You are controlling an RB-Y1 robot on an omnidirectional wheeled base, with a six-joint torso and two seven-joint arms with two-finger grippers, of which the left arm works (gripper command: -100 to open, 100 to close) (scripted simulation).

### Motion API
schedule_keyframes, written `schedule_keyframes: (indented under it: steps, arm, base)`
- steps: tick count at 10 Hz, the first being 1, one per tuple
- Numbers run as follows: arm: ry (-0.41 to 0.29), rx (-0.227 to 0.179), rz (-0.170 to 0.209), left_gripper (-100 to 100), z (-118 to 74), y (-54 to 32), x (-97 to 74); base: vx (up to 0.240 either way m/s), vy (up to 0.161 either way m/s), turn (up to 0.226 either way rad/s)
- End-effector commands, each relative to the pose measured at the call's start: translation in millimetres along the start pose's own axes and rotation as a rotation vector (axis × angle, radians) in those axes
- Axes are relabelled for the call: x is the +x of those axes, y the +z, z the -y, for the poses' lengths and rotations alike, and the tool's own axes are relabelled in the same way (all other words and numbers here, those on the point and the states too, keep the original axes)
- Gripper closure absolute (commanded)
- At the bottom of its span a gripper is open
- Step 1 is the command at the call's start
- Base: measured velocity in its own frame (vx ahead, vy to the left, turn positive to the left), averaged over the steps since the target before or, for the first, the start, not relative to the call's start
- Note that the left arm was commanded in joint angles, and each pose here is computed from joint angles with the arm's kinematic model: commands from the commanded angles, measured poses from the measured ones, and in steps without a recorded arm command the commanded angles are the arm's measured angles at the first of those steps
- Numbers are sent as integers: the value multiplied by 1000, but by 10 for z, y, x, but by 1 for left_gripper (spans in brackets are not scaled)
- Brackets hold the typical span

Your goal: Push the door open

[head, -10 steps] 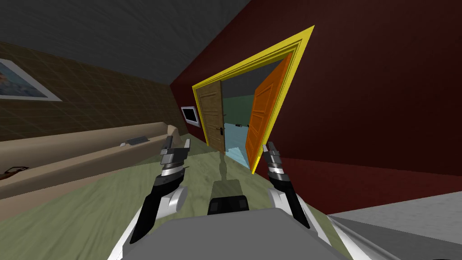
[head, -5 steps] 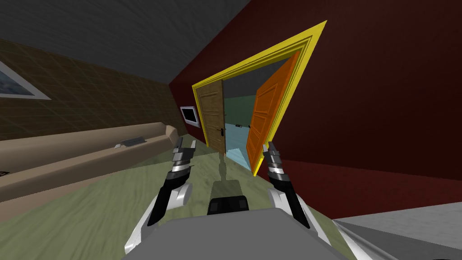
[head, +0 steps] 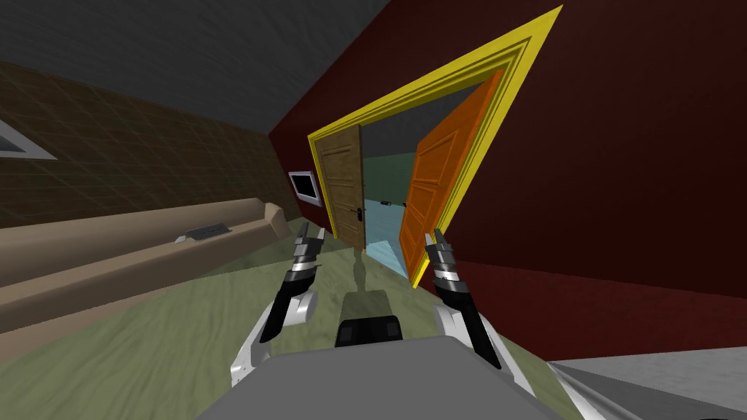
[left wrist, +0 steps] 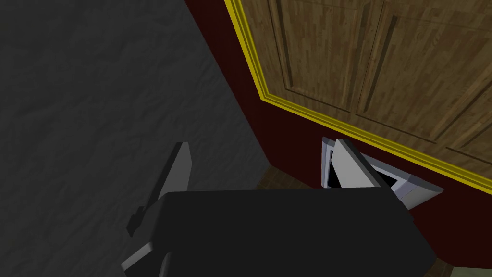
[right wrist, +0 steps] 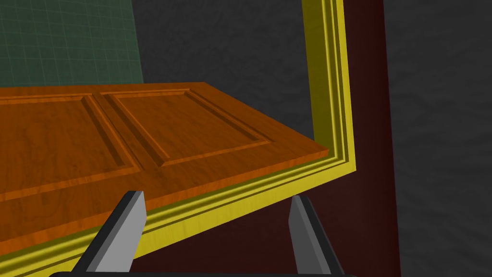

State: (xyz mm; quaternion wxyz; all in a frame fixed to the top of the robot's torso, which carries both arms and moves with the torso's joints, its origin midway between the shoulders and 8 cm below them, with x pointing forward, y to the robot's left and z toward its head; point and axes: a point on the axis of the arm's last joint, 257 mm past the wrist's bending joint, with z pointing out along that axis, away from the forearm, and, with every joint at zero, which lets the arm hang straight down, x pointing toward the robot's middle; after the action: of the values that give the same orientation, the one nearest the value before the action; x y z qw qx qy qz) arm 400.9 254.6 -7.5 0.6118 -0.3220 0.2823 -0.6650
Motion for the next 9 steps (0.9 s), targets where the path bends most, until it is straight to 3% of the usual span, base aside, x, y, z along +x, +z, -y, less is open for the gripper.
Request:
schedule_keyframes:
  steps: [1,9]
  arm:
    - [-11,-21,-11,-100,-140,10,43]
    - [-61,-137,-75,-100,-892,50,336]
  base:
    - [78,63,-17]
    - [95,72,-22]
